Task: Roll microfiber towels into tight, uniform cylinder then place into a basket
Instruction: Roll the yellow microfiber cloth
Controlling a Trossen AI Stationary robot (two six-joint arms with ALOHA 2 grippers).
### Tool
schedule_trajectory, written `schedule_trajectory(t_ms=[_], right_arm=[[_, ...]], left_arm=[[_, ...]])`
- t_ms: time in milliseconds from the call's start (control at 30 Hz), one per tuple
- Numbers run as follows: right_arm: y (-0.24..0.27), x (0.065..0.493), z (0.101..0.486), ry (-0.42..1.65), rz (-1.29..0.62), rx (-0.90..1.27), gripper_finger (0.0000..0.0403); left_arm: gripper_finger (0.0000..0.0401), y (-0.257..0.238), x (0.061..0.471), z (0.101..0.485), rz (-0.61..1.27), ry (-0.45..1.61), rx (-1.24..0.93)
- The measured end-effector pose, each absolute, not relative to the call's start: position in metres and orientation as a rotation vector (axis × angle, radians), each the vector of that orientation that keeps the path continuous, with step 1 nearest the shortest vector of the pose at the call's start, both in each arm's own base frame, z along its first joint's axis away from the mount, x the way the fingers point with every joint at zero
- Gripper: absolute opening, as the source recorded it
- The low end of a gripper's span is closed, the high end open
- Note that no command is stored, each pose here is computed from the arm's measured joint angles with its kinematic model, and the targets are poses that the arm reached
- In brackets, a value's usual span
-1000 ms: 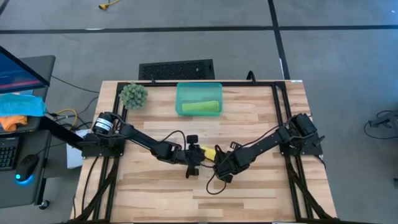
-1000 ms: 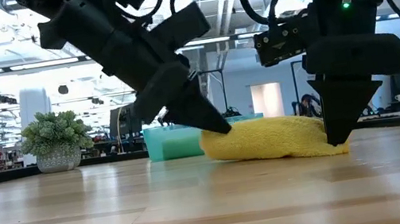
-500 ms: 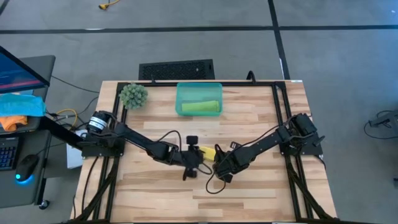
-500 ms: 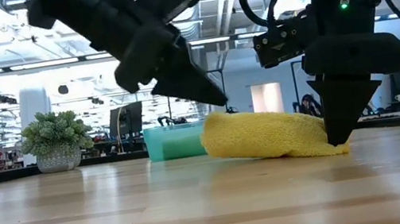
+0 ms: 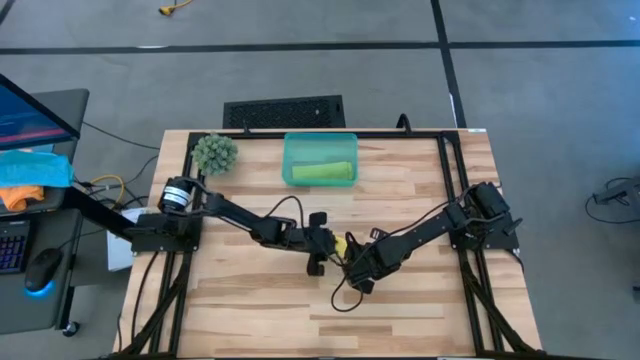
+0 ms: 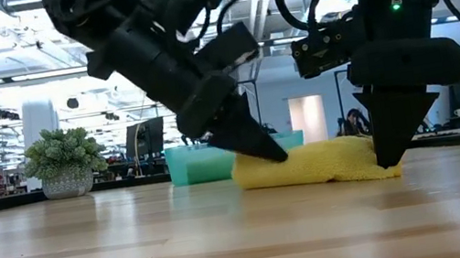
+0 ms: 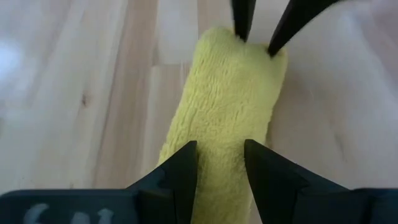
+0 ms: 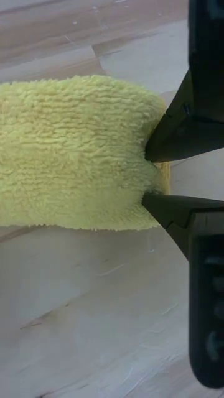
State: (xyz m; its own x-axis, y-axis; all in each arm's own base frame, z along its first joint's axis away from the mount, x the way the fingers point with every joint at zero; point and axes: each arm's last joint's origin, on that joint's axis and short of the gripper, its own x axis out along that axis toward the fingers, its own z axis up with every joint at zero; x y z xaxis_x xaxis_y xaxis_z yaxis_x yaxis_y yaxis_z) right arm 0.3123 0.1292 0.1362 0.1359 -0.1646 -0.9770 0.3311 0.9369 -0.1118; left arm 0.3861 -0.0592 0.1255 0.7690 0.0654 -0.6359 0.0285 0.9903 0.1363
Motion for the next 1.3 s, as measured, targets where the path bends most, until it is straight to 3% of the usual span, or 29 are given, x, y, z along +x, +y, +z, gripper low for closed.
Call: schedule_trajectory(t_ms=[400,733,1100,1300], right_arm=[[0.131,0.312,0.136,1.398,-0.349,0.165,0.0123],[0.132,0.307,0.143,1.427,-0.334,0.192,0.0185],[0.137,0.279,0.187,1.388,-0.326,0.088,0.0186],[0.131,0.26,0.229,1.203,-0.375,0.015,0.0172]], left_arm=[[0.0127,-0.05,0.391,0.091,0.026,0.768,0.026],[0.0127,-0.049,0.39,0.09,0.029,0.777,0.014],[0.0127,-0.049,0.389,0.089,0.051,0.789,-0.004],[0.0127,-0.049,0.389,0.088,0.054,0.789,-0.011]])
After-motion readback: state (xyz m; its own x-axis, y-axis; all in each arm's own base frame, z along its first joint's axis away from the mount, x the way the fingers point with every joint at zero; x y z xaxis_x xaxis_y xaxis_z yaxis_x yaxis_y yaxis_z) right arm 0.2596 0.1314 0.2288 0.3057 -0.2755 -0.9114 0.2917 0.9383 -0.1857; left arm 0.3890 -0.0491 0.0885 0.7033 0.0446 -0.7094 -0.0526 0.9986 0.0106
